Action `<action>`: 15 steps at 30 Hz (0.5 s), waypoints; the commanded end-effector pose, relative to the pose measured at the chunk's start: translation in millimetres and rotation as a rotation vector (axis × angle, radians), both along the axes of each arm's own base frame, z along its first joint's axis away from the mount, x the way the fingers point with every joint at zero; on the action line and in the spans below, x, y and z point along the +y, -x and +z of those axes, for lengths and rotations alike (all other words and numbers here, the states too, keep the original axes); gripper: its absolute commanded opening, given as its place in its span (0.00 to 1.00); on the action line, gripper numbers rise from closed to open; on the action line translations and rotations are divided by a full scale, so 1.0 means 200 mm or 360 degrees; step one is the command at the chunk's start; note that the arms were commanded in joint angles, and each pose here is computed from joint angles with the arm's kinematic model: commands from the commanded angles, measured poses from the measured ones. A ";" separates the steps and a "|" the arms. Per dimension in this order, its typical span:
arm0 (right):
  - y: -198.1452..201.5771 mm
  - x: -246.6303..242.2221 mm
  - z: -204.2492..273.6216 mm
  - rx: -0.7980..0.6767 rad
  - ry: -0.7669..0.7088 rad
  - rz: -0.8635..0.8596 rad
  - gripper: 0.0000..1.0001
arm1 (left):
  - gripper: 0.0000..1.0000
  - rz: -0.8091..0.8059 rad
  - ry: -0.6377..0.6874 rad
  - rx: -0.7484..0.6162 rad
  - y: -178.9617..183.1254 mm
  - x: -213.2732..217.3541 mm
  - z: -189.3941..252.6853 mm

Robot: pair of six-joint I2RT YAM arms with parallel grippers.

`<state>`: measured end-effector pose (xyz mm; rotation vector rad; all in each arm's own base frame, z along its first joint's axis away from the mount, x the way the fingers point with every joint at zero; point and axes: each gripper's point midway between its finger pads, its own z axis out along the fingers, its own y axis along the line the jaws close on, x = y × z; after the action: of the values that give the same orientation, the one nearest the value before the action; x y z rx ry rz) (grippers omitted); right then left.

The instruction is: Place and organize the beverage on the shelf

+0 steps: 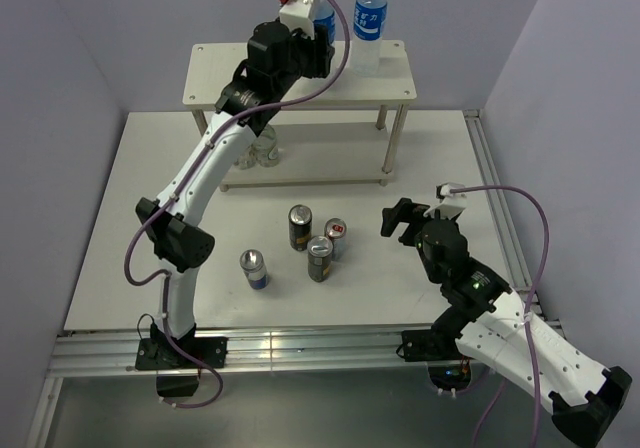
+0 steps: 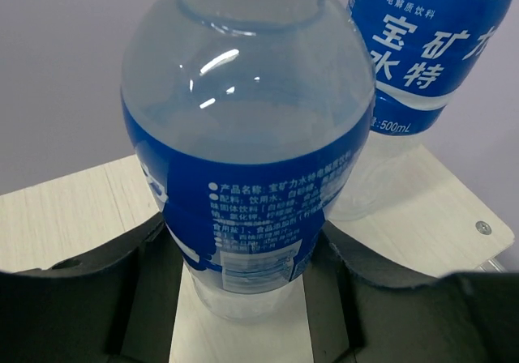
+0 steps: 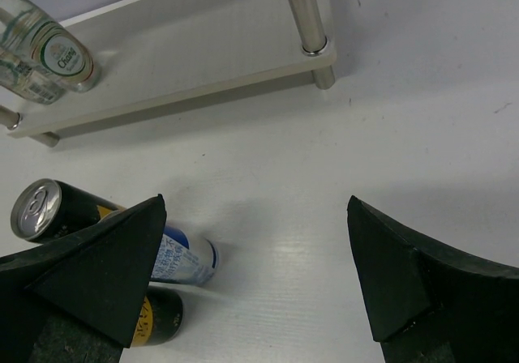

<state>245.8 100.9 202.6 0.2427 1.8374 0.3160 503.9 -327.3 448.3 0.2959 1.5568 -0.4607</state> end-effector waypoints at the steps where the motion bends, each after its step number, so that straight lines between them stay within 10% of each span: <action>1: -0.01 0.01 0.04 -0.0050 -0.0058 -0.0010 1.00 | 0.00 -0.0122 0.0176 -0.0231 0.07 -0.03 0.30; 11: -0.01 0.02 0.02 -0.0049 -0.0070 0.0000 1.00 | 0.09 -0.0263 0.0127 -0.0180 0.02 -0.16 0.14; 15: -0.02 0.02 0.02 -0.0049 -0.0073 0.0001 1.00 | 0.37 -0.0269 0.0110 -0.0181 0.01 -0.17 0.11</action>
<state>246.0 101.7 200.5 0.2523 1.8327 0.3276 507.3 -350.4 448.9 0.3730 1.5021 -0.5602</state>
